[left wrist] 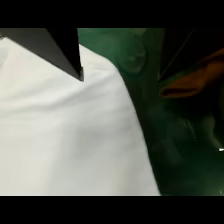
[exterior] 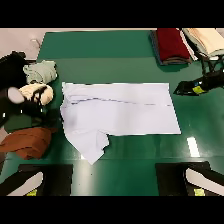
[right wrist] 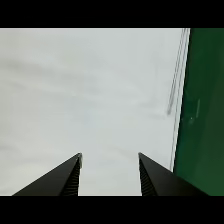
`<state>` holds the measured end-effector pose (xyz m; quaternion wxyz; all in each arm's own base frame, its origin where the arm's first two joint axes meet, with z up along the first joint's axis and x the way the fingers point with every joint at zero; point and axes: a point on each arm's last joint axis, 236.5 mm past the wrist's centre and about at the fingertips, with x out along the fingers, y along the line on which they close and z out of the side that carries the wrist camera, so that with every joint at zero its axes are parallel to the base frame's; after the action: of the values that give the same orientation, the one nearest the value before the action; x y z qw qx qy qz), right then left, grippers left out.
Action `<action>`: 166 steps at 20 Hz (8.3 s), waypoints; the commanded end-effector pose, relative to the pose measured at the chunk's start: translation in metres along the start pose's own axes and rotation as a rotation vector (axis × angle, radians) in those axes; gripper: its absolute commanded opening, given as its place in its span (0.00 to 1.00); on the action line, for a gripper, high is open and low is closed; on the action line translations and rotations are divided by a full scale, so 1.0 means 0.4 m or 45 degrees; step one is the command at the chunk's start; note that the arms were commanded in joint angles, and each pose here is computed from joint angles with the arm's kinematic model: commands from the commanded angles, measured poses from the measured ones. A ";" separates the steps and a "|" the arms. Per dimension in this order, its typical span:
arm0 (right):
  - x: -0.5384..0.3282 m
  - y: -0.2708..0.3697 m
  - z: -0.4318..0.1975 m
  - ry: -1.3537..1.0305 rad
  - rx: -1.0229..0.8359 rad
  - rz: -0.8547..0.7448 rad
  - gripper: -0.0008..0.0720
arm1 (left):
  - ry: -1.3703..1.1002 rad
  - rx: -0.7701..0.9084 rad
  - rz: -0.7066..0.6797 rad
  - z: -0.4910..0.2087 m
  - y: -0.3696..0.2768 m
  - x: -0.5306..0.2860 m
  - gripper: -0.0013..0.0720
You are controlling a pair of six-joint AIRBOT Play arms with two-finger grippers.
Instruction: Fold the shirts.
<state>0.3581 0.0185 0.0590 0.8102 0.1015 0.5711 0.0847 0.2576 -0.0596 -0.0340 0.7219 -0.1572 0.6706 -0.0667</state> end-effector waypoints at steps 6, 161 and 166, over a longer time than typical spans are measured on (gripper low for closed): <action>-0.038 0.030 -0.041 -0.099 0.005 0.027 0.57 | 0.045 -0.192 -0.255 -0.194 -0.059 0.120 0.76; -0.066 -0.325 0.189 -0.538 0.446 -0.004 0.03 | -0.827 0.850 -0.269 0.432 -0.724 -0.506 0.05; -0.216 -0.637 0.000 -0.647 0.826 -0.235 0.03 | -0.866 0.837 -0.284 0.445 -0.732 -0.517 0.05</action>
<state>0.3918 -0.1853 0.0737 0.8732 0.2913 0.3743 -0.1121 0.4463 -0.2447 0.2603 0.8977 0.0007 0.3268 -0.2956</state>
